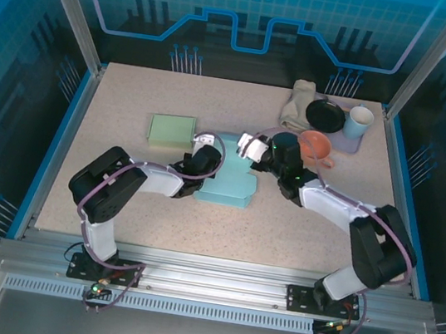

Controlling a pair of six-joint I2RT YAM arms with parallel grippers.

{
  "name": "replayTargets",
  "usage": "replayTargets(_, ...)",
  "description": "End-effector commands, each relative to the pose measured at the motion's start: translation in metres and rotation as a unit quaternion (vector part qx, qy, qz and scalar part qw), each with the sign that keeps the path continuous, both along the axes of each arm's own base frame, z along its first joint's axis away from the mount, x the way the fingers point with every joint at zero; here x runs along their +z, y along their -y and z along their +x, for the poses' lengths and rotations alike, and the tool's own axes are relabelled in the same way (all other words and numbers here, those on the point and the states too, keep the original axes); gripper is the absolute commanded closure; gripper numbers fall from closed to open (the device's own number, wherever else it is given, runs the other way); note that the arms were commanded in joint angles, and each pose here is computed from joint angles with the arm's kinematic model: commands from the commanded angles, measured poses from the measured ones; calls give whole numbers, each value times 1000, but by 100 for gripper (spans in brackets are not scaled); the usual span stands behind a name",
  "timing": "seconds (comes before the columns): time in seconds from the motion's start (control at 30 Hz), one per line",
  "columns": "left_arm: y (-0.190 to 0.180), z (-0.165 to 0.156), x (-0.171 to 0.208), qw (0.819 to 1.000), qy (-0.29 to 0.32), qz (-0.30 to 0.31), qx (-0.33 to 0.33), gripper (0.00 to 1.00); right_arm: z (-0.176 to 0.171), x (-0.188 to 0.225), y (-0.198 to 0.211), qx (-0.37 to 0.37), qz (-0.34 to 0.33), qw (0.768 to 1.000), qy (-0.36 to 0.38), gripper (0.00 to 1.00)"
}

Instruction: Fold the paper box

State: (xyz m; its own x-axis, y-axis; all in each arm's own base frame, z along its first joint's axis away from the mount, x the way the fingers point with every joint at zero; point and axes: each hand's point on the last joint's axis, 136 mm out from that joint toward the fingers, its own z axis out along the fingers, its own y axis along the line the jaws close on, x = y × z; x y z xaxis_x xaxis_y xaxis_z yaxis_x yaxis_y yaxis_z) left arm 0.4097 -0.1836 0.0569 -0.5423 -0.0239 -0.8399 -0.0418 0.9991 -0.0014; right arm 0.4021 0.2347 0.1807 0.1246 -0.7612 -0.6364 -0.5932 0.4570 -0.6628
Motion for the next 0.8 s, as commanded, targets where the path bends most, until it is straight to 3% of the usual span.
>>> replayTargets(0.0, -8, -2, 0, 1000, 20, 6, 11, 85, 5, 33, 25, -104, 153, 982, -47, 71)
replayTargets(0.1, -8, -4, 0, 999, 33, -5, 6, 85, 7, 37, 46, -198, 244, 942, -114, 71)
replayTargets(0.17, -7, -4, 0, 999, 40, -8, 3, 85, 7, 35, 57, -257, 303, 905, -150, 62)
replayTargets(0.4, -2, 4, -4, 998, 64, 1, -10, 85, -1, 27, 21, -254, 403, 832, -285, 48)
replayTargets(0.5, 2, 10, -11, 998, 63, 12, -14, 86, 2, 18, 2, -241, 406, 814, -336, 46)
replayTargets(0.77, -2, 12, -16, 998, 53, 28, 1, 86, 17, -8, -13, -246, 413, 794, -371, 43)
